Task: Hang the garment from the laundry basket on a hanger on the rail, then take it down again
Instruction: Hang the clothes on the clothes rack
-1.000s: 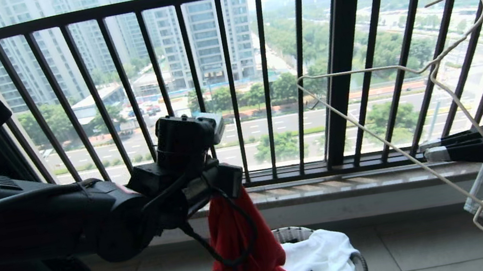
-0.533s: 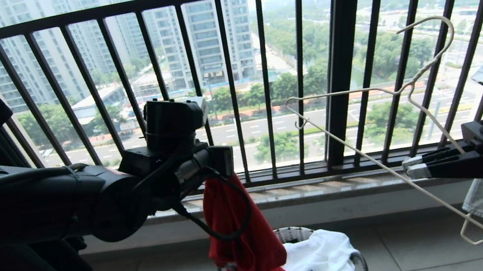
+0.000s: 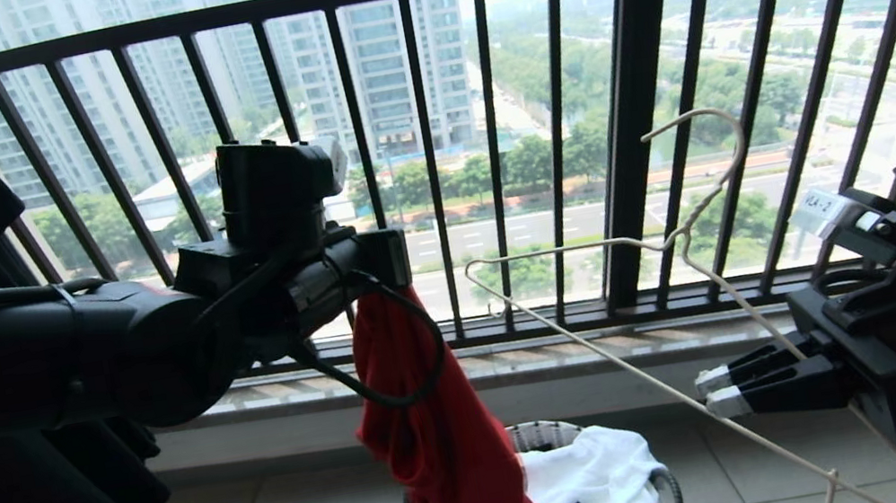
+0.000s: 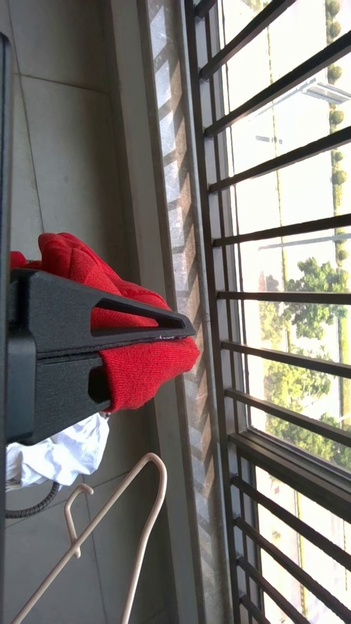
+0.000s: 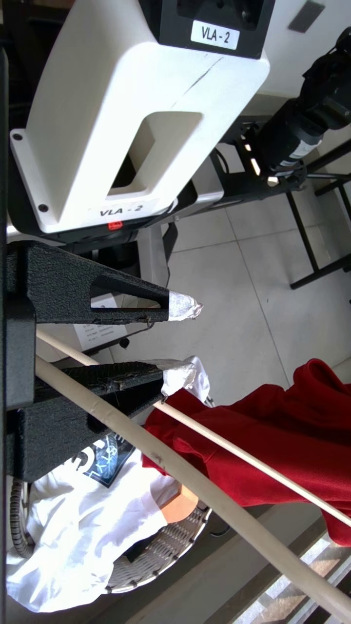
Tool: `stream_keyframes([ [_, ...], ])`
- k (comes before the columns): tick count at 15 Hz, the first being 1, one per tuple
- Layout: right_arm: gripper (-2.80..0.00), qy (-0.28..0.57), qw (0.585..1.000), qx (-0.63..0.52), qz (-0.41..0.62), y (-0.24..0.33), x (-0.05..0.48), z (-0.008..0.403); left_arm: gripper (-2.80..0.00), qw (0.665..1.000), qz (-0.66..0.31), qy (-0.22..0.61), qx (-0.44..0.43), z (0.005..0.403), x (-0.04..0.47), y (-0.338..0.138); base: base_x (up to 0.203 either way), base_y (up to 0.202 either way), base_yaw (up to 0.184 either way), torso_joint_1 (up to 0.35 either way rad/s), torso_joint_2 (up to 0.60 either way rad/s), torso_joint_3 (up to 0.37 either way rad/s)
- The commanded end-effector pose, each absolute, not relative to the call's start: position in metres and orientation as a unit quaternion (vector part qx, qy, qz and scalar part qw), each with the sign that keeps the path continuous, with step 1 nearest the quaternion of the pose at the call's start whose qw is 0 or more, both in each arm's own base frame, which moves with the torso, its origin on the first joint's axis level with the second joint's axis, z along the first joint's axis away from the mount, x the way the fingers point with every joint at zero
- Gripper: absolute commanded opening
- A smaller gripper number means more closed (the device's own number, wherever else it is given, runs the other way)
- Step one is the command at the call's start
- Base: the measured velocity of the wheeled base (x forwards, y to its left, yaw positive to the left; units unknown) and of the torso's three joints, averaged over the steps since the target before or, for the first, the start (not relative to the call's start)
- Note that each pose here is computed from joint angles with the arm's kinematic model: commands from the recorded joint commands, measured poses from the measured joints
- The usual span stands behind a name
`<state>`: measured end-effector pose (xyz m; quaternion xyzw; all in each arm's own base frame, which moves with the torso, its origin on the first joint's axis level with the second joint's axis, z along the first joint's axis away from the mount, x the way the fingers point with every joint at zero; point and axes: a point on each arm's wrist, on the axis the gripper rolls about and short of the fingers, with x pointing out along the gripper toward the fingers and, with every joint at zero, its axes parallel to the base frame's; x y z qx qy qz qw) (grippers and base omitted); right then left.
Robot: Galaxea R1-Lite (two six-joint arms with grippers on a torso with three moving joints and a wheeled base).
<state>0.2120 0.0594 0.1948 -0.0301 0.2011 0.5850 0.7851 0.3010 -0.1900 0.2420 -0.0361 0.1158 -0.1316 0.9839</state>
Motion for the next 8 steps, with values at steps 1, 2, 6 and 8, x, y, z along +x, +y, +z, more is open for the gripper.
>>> stream_keyframes([
  [1, -2.8, 0.199, 0.778, -0.038, 0.595, 0.065, 0.206, 0.195, -2.8, 0.986, -0.12, 0.109, -0.04, 0.246, 0.303, -0.182, 0.0, 0.0, 0.0, 0.0, 0.0, 0.0],
  [2, -2.8, 0.199, 0.776, -0.039, 0.597, 0.066, 0.205, 0.195, -2.8, 0.986, -0.12, 0.107, -0.041, 0.247, 0.304, -0.183, 0.0, 0.0, 0.0, 0.0, 0.0, 0.0],
  [6, -2.8, 0.205, 0.762, -0.045, 0.613, 0.077, 0.2, 0.192, -2.8, 0.986, -0.115, 0.11, -0.04, 0.243, 0.31, -0.183, 0.0, 0.0, 0.0, 0.0, 0.0, 0.0],
  [8, -2.8, 0.21, 0.756, -0.052, 0.618, 0.083, 0.197, 0.19, -2.8, 0.986, -0.115, 0.111, -0.041, 0.241, 0.314, -0.186, 0.0, 0.0, 0.0, 0.0, 0.0, 0.0],
])
